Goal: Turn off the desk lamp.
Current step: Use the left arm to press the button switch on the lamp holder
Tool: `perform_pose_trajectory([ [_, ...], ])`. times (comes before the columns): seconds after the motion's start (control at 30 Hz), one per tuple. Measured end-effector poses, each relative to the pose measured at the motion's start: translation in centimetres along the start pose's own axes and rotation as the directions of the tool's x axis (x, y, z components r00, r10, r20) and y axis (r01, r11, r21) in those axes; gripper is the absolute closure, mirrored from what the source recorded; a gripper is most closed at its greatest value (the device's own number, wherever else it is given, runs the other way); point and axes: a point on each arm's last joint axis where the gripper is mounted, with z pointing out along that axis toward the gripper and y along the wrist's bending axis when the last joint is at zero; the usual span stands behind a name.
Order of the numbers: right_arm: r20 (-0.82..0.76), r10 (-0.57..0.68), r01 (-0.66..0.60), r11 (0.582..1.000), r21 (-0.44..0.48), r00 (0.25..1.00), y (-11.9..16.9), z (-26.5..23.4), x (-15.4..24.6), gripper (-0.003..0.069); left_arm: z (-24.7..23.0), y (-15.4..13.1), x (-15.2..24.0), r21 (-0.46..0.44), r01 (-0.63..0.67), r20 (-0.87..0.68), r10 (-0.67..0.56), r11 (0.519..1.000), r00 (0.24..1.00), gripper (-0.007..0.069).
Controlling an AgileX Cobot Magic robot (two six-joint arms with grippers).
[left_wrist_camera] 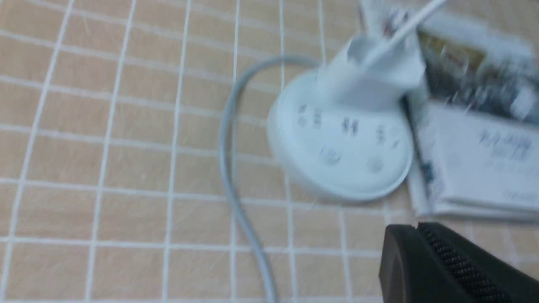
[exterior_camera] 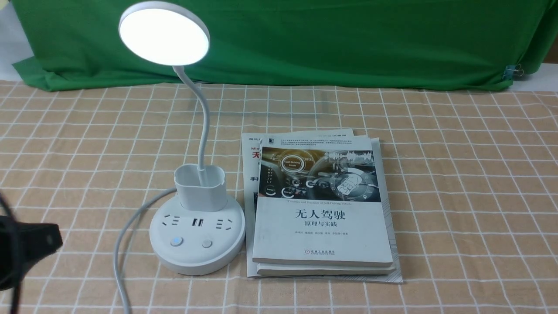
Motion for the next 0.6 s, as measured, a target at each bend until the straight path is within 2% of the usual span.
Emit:
perform_pose_trajectory([
  [0.07,0.0,0.0,0.0,1.0,0.0,1.0,0.0,0.0,0.0,0.0417,1.8,0.2,-1.1,-0.002,-0.038,-0.143,0.038,0.999,0.989,0.062],
  [0.17,0.0,0.0,0.0,1.0,0.0,1.0,0.0,0.0,0.0,0.0417,4.4,0.0,-2.0,0.016,-0.081,-0.252,0.082,0.997,0.964,0.062],
  [0.27,0.0,0.0,0.0,1.0,0.0,1.0,0.0,0.0,0.0,0.0417,7.3,-1.3,-2.1,0.046,-0.169,-0.347,0.174,0.985,0.922,0.062],
  [0.33,0.0,0.0,0.0,1.0,0.0,1.0,0.0,0.0,0.0,0.0417,9.7,-3.1,-2.3,0.072,-0.245,-0.416,0.252,0.967,0.874,0.062],
  [0.4,0.0,0.0,0.0,1.0,0.0,1.0,0.0,0.0,0.0,0.0417,10.4,-3.7,-2.3,0.083,-0.261,-0.438,0.271,0.962,0.857,0.062],
  [0.43,0.0,0.0,0.0,1.0,0.0,1.0,0.0,0.0,0.0,0.0417,11.6,-4.9,-2.6,0.107,-0.3,-0.473,0.314,0.948,0.823,0.062],
  [0.6,0.0,0.0,0.0,1.0,0.0,1.0,0.0,0.0,0.0,0.0417,14.8,-7.6,-3.8,0.146,-0.378,-0.537,0.395,0.914,0.746,0.062],
])
